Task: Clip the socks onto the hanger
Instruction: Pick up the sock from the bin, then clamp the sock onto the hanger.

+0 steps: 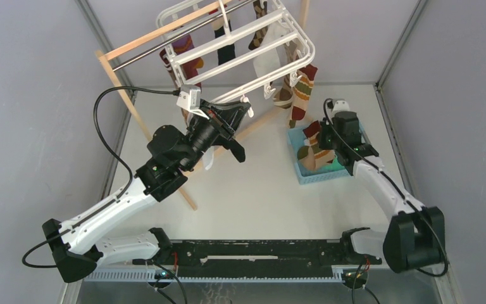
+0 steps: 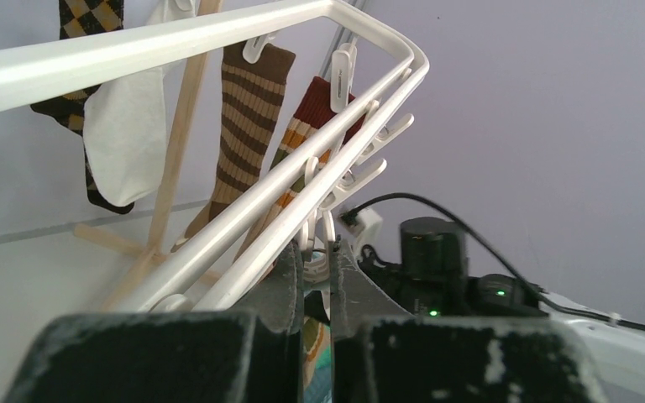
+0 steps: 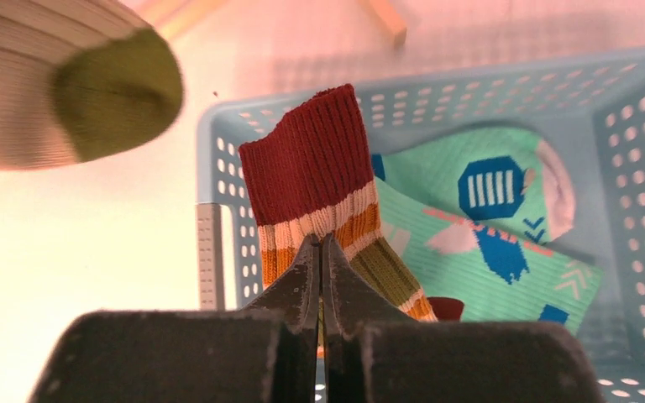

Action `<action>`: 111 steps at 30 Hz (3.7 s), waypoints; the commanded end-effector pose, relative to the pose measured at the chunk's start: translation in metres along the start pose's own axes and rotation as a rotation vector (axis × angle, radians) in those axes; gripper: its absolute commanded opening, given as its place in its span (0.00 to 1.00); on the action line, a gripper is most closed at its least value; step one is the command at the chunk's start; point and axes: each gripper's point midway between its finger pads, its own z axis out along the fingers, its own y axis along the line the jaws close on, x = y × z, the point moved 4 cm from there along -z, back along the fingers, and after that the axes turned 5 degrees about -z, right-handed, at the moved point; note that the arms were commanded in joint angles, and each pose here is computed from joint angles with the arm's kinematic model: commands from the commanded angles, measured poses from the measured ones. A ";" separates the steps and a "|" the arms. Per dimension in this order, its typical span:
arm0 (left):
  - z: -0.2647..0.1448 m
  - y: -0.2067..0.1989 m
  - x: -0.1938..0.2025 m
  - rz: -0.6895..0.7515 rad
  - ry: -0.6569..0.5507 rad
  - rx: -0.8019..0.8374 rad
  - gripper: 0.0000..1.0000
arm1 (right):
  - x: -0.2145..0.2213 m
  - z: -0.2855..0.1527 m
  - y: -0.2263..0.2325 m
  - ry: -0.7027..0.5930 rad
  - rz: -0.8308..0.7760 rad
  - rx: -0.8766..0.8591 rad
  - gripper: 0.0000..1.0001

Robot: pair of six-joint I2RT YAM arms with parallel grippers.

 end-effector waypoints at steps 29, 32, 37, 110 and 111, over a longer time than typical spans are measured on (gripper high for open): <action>-0.001 -0.009 0.006 -0.051 0.029 0.062 0.00 | -0.086 -0.212 0.129 -0.543 -0.212 -0.524 0.00; -0.002 -0.010 0.005 -0.053 0.028 0.067 0.00 | -0.094 -0.207 0.146 -0.541 -0.230 -0.570 0.00; -0.004 -0.009 0.002 -0.047 0.019 0.058 0.00 | -0.106 -0.212 0.162 -0.572 -0.240 -0.647 0.00; -0.015 -0.009 -0.008 -0.040 -0.025 0.068 0.00 | -0.136 -0.213 0.186 -0.630 -0.229 -1.241 0.00; -0.015 -0.009 -0.009 -0.040 -0.028 0.068 0.00 | -0.138 -0.213 0.186 -0.631 -0.230 -1.243 0.00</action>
